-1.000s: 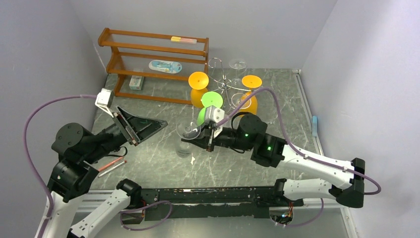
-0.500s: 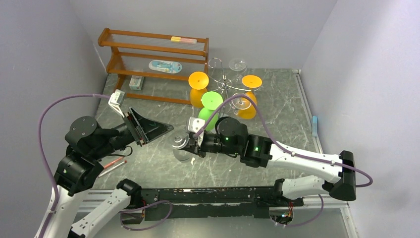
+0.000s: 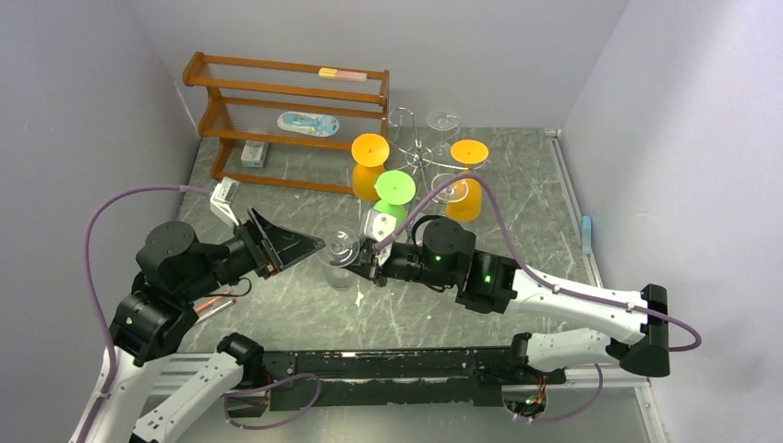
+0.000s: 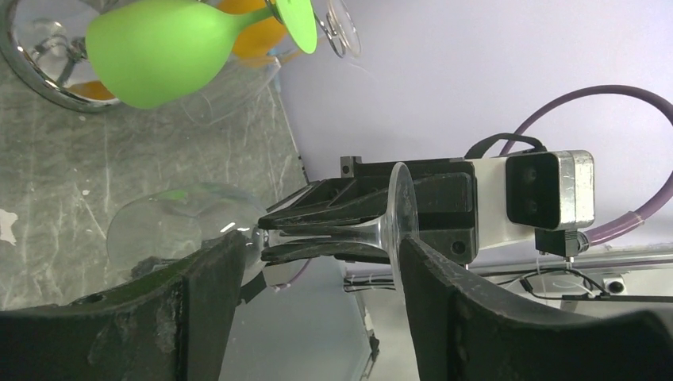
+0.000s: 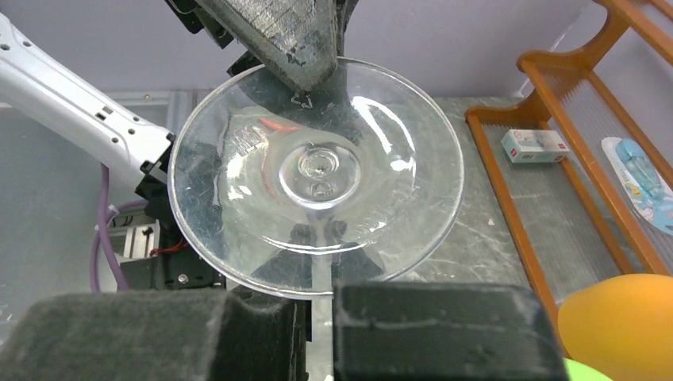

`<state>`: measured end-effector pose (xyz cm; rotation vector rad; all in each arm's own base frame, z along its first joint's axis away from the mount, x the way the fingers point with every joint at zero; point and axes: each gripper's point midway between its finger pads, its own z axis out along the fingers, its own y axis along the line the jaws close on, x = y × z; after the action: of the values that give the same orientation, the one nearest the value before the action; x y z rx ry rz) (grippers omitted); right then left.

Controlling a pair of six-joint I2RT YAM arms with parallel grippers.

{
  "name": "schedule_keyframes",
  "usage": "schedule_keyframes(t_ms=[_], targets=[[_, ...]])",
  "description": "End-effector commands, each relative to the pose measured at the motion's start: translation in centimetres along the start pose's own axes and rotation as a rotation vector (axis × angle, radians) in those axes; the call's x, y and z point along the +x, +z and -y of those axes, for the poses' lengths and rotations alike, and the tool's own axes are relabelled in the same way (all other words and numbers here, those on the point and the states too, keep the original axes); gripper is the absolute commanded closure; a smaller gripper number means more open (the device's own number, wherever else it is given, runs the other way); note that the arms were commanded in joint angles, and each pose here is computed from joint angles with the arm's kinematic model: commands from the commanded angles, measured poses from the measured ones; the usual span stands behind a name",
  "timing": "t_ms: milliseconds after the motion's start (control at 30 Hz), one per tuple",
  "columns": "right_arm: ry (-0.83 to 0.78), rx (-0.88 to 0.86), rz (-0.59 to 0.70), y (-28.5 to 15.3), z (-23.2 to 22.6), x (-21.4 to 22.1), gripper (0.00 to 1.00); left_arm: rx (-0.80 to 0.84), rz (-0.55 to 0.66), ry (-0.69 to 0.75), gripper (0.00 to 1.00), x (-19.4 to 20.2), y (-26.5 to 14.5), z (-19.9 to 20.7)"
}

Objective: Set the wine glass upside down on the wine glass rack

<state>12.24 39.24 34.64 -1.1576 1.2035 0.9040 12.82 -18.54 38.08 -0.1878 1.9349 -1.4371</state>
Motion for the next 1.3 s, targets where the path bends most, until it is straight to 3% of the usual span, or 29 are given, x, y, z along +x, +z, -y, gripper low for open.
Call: schedule_keyframes(t_ms=[0, 133, 267, 500, 633, 800, 867, 1033, 1267], targets=[[-0.02, 0.005, 0.073, 0.6, 0.2, -2.0, 1.0, 0.069, -0.038, -0.026, 0.27, 0.9, 0.3, 0.4], [-0.018, -0.012, 0.047, 1.2, -0.2, -0.9, 1.0, 0.085, -0.065, -0.036, 0.29, 1.2, 0.5, 0.6], [-0.022, -0.028, 0.026, 1.5, -0.5, -0.1, 1.0, 0.09, -0.086, -0.06, 0.44, 1.7, 0.7, 0.2], [-0.028, -0.023, 0.001, 1.7, -0.4, 0.9, 1.0, 0.066, -0.086, -0.061, 0.95, 1.8, 0.9, -0.5], [0.0, -0.021, 0.014, 1.3, -0.5, 0.5, 0.98, 0.06, -0.06, -0.06, 0.95, 1.3, 0.8, -0.3], [0.059, -0.019, 0.077, -0.2, -0.8, -1.2, 0.41, 0.085, 0.038, -0.09, 0.95, -0.7, 0.6, 1.2], [0.082, -0.006, 0.085, -0.9, -0.6, -1.9, 0.3, 0.083, 0.102, -0.096, 0.95, -2.1, 0.5, 1.8], [0.125, 0.008, 0.104, -3.6, -0.6, -3.3, 0.22, 0.054, 0.259, -0.073, 0.95, -5.9, 0.6, 3.0], [0.27, 0.099, 0.25, -8.1, 0.8, -7.7, 0.22, 0.029, 0.37, -0.052, 0.95, -10.3, 4.6, 2.8]])
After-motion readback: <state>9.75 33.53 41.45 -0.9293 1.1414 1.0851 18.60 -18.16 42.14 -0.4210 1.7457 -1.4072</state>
